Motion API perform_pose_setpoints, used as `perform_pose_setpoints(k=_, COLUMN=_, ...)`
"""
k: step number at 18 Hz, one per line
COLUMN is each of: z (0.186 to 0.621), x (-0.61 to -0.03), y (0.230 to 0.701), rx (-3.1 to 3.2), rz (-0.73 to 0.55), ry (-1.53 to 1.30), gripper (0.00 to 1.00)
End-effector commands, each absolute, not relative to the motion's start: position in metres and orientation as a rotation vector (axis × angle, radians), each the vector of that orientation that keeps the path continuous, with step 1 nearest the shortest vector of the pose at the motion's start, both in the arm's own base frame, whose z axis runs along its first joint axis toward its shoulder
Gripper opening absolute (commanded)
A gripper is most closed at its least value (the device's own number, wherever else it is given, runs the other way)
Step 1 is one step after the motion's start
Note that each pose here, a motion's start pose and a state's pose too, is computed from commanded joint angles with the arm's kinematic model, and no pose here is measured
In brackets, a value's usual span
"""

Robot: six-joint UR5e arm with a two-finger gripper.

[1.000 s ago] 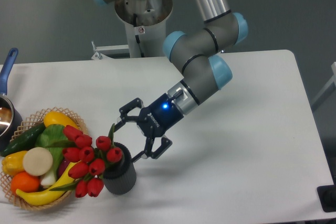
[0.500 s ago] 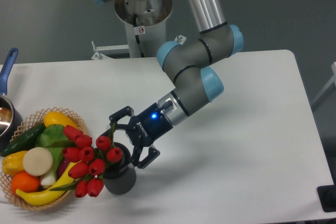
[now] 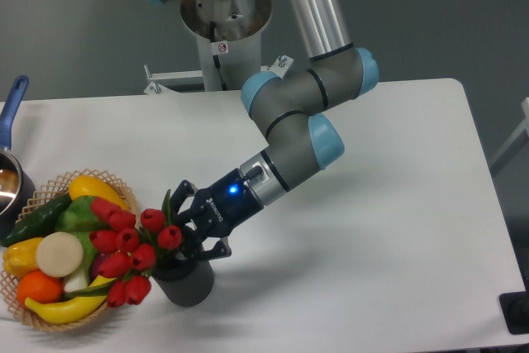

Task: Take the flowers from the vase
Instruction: 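Close the gripper on the tulip stems, then lift the gripped tulips up out of the black vase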

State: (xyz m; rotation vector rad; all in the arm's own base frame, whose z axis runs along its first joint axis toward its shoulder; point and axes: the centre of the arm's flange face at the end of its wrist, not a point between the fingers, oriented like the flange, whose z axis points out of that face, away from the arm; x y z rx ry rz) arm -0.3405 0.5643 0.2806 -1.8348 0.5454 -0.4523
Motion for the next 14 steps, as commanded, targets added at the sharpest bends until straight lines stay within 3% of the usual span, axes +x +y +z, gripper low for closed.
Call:
perform_pose_setpoints(k=7, z=0.294, x=-0.348, y=0.560, rx=-1.832, rz=-0.437, ry=0.528, gripper=0.33)
perform_pose_setpoints(k=14, z=0.348, x=-0.352, y=0.543, rx=-1.758, rz=-0.446, ry=0.464, gripper=0.33)
